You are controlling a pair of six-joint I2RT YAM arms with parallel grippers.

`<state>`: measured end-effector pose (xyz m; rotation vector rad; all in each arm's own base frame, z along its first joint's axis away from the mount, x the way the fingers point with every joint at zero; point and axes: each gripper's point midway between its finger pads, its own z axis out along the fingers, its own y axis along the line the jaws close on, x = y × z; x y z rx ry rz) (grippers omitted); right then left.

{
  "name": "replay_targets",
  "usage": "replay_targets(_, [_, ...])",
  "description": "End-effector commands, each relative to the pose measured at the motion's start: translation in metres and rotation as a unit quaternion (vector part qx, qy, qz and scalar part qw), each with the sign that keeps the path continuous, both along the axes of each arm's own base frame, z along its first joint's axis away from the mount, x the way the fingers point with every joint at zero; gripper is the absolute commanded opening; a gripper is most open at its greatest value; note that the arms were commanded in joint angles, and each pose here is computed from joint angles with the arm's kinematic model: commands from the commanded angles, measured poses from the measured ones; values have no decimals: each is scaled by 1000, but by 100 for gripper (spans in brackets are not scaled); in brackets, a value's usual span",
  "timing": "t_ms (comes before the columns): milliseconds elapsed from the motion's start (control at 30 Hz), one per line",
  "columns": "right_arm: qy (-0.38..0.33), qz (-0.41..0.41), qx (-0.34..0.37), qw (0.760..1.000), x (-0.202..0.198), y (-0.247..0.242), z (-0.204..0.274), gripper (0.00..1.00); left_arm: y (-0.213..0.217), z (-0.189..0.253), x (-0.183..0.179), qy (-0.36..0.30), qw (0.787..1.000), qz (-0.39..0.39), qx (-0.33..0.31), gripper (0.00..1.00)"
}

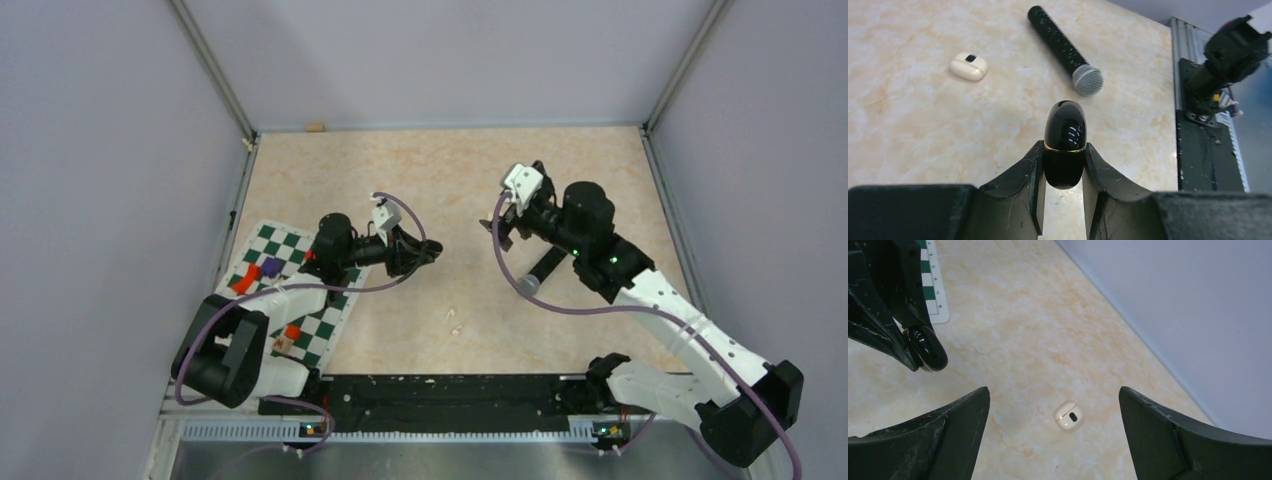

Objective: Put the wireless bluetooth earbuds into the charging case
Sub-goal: Close the charging case, then place the charging case at the center of the board.

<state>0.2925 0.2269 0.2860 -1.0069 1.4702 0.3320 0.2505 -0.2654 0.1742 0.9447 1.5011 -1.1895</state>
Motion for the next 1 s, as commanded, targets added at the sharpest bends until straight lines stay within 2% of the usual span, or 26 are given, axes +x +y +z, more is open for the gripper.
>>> replay_targets(0, [-35,-42,13,998,1,-24,18,99,2,-5,38,7,997,76,29,0])
replay_targets(100, [-35,-58,20,997,4,-34,7,99,5,-22,59,38,991,110,73,0])
replay_targets(167, [-32,-70,18,997,8,-42,-2,99,3,-33,66,66,987,104,99,0])
replay_targets(300, [-37,-91,30,995,18,-52,-2,99,-13,-44,74,142,981,68,109,0])
replay_targets(433, [-46,-98,28,994,21,-57,-9,99,-22,-80,93,264,953,74,125,1])
replay_targets(567, [-47,-125,25,991,31,-64,-17,99,-24,-102,114,361,921,92,109,5])
replay_targets(633, [-44,-134,20,990,36,-66,-22,99,-24,-109,120,382,913,101,104,6])
replay_targets(767, [-51,-134,16,990,36,-67,-23,99,-25,-115,125,391,908,111,99,8])
replay_targets(967, [-67,-141,16,988,37,-71,-18,99,-25,-125,126,422,893,119,100,18])
